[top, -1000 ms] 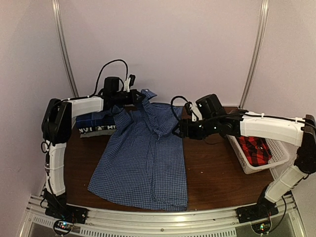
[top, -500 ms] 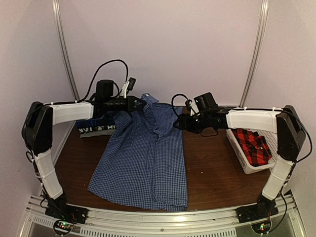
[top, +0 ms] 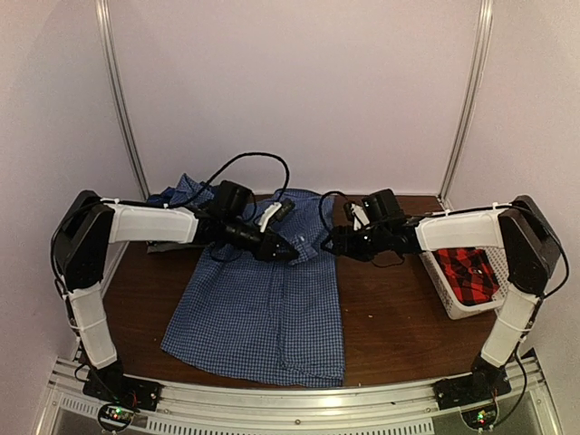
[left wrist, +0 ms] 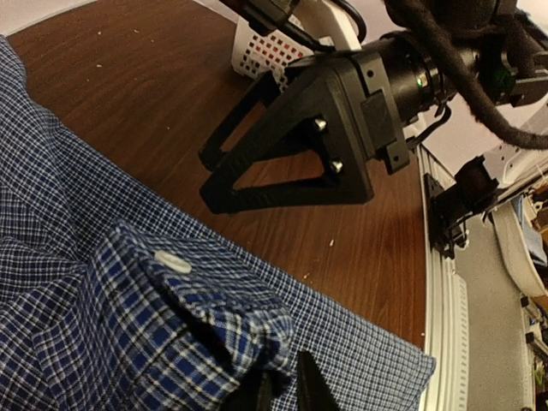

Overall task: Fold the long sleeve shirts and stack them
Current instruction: Fold the flattened shirt at the center of the board, then pick up the sleeve from the 1/3-folded shirt.

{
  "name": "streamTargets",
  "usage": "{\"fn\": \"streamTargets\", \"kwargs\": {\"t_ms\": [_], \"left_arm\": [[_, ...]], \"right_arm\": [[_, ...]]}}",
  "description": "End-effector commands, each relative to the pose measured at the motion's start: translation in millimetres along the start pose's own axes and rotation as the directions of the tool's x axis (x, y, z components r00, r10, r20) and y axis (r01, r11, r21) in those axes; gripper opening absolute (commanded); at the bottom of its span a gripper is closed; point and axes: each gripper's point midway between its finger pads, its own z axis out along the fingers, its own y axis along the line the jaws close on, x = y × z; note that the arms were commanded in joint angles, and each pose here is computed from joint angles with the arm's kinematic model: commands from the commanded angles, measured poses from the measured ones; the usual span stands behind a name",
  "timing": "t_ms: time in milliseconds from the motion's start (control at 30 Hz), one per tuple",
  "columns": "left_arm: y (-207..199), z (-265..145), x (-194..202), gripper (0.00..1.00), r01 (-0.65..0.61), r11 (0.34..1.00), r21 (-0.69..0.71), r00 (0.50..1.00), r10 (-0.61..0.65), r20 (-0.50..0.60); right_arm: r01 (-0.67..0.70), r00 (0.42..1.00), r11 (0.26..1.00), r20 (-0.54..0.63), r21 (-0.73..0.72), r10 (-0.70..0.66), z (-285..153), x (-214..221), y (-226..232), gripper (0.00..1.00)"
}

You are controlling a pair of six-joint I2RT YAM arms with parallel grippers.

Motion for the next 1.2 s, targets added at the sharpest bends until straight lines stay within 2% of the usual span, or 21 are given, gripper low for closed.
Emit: {"fn": "streamTargets", "kwargs": {"t_ms": [0, 100, 200, 333, 400, 533, 667, 800, 1000, 1167], "left_arm": [[-3.5, 14.1, 32.7, 0.21, -0.003, 1.0, 0.03, 0.991, 0.007, -0.136], [-7.6, 19.7, 43.1, 0.36, -0.009, 1.0, 0.026, 0.982, 0.014, -0.19], [-7.2, 18.4, 44.6, 0.51, -0.012, 1.0, -0.002, 0.981, 0.011, -0.195], [-8.3, 10.1, 34.5, 0.59, 0.005, 0.999, -0.042, 0.99, -0.011, -0.143], [-13.9, 4.5, 27.5, 0.6, 0.026, 0.999, -0.041, 0.994, -0.03, -0.101], [-2.8, -10.3, 25.4, 0.6, 0.117, 0.984, -0.135, 0.992, -0.122, -0.026], [13.3, -33.9, 23.4, 0.59, 0.217, 0.947, -0.236, 0.976, -0.207, 0.066], [32.3, -48.9, 29.1, 0.59, 0.296, 0.894, -0.337, 0.955, -0.272, 0.118], [66.8, -63.3, 43.0, 0.59, 0.436, 0.814, -0.383, 0.9, -0.4, 0.174], [83.4, -63.3, 44.2, 0.59, 0.493, 0.79, -0.364, 0.87, -0.452, 0.198]], "right_arm": [[0.016, 0.999, 0.999, 0.029, -0.034, -0.015, -14.7, 6.4, 5.6, 0.73], [0.017, 0.999, 1.0, 0.027, -0.021, -0.017, -18.4, 16.5, -0.8, 0.73], [0.042, 0.999, 0.999, 0.019, -0.017, -0.041, -18.3, 22.1, 0.1, 0.74], [0.126, 0.992, 0.992, -0.009, -0.024, -0.126, -9.9, 25.2, 12.3, 0.74], [0.167, 0.985, 0.985, -0.028, -0.03, -0.168, -2.8, 26.9, 18.5, 0.74], [0.246, 0.966, 0.966, -0.061, -0.074, -0.251, 11.8, 28.3, 37.1, 0.74], [0.328, 0.937, 0.941, -0.096, -0.083, -0.336, 22.7, 37.2, 50.9, 0.74], [0.35, 0.925, 0.935, -0.134, -0.066, -0.356, 34.2, 46.6, 48.9, 0.73], [0.389, 0.904, 0.916, -0.152, -0.094, -0.399, 49.5, 53.1, 58.6, 0.73], [0.415, 0.891, 0.906, -0.162, -0.086, -0.423, 66.8, 48.1, 59.6, 0.73]]}}
